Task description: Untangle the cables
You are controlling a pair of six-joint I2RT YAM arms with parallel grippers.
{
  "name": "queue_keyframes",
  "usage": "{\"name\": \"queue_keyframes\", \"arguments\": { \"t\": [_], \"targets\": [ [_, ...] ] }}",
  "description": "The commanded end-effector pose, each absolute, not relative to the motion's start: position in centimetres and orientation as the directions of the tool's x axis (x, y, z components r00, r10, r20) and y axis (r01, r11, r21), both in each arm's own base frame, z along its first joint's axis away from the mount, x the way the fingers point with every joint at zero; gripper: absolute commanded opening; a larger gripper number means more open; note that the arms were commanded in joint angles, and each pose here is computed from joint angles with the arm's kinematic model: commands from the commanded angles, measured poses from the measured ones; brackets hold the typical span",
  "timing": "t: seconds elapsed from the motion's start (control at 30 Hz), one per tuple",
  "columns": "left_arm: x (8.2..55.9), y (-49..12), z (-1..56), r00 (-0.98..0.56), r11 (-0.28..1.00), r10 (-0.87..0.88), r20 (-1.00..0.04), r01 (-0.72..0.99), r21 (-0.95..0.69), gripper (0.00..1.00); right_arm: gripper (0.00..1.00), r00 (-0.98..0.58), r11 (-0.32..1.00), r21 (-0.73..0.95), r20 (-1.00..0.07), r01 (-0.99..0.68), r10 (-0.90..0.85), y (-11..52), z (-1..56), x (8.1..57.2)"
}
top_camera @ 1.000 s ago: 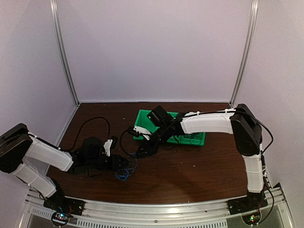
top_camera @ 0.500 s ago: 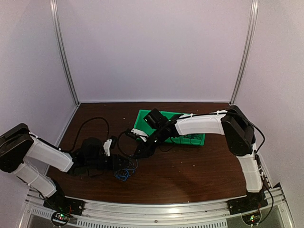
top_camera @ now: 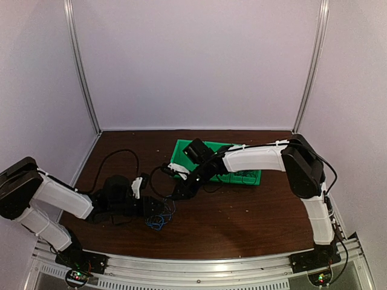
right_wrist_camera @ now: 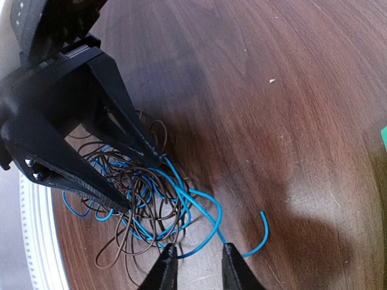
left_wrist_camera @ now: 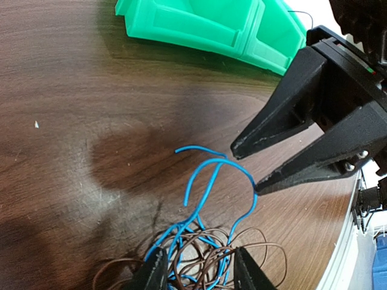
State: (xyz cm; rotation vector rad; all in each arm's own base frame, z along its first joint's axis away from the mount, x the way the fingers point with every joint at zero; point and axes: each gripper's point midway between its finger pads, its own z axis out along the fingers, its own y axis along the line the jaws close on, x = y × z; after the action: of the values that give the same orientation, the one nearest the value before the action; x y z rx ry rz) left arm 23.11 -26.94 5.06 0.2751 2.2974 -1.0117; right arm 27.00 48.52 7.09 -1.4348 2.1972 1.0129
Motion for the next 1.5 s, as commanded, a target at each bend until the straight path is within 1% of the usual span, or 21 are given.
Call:
{"name": "queue_keyframes", "arguments": {
  "t": [0.0,0.07,0.13,0.23,0.33,0.5,0.67,0.73,0.83,0.93,1.1,1.37,1.47],
  "targets": [
    [23.1,-27.3,5.4,-0.784,0.668,-0.06,-0.618,0.428,-0.608,0.38,0.19,-0.461,0.278,0.379,-0.586,-0.883,-0.666,48.4,6.0,27.0],
    [23.1,-27.3,5.4,-0.783,0.668,-0.061,-0.619,0.429,-0.608,0.38,0.12,-0.462,0.273,0.385,-0.588,-0.881,-0.664,48.5,6.1,26.9],
    [23.1,-27.3,5.4,-0.784,0.668,-0.061,-0.618,0.428,-0.608,0.38,0.08,-0.462,0.269,0.389,-0.59,-0.881,-0.663,48.5,6.3,26.8],
    [23.2,-27.3,5.4,-0.784,0.669,-0.063,-0.618,0.427,-0.609,0.38,0.09,-0.464,0.254,0.406,-0.591,-0.878,-0.66,48.6,6.6,26.5],
    [23.2,-27.3,5.3,-0.785,0.668,-0.063,-0.617,0.426,-0.61,0.38,0.16,-0.471,0.245,0.425,-0.585,-0.871,-0.66,48.7,6.5,26.2],
    [23.1,-27.4,5.2,-0.786,0.667,-0.062,-0.615,0.426,-0.612,0.38,0.16,-0.493,0.258,0.447,-0.559,-0.857,-0.667,48.8,5.2,26.1],
    [23.2,-27.5,5.3,-0.787,0.665,-0.058,-0.614,0.428,-0.612,0.38,0.15,-0.495,0.256,0.452,-0.557,-0.854,-0.667,49.2,5.1,26.3],
    [23.2,-27.5,5.3,-0.786,0.667,-0.055,-0.616,0.43,-0.609,0.38,0.08,-0.489,0.25,0.448,-0.565,-0.858,-0.664,49.2,5.4,26.4],
    [23.2,-27.5,5.2,-0.786,0.671,-0.053,-0.616,0.429,-0.605,0.38,0.01,-0.474,0.237,0.438,-0.582,-0.867,-0.661,49.3,6.2,26.4],
    [23.3,-27.4,5.1,-0.786,0.673,-0.054,-0.616,0.427,-0.604,0.38,0.0,-0.444,0.208,0.417,-0.614,-0.885,-0.653,49.2,7.8,26.2],
    [23.3,-27.4,4.7,-0.792,0.677,-0.052,-0.608,0.42,-0.605,0.38,0.0,-0.364,0.174,0.331,-0.689,-0.927,-0.627,48.7,12.4,26.6],
    [23.4,-27.5,4.0,-0.799,0.692,-0.032,-0.6,0.416,-0.59,0.38,0.0,-0.234,0.148,0.183,-0.814,-0.972,-0.532,46.4,22.9,27.5],
    [23.4,-27.5,3.8,-0.801,0.692,-0.031,-0.597,0.414,-0.591,0.38,0.0,-0.218,0.189,0.14,-0.833,-0.972,-0.508,45.4,25.3,28.1]
  ]
}}
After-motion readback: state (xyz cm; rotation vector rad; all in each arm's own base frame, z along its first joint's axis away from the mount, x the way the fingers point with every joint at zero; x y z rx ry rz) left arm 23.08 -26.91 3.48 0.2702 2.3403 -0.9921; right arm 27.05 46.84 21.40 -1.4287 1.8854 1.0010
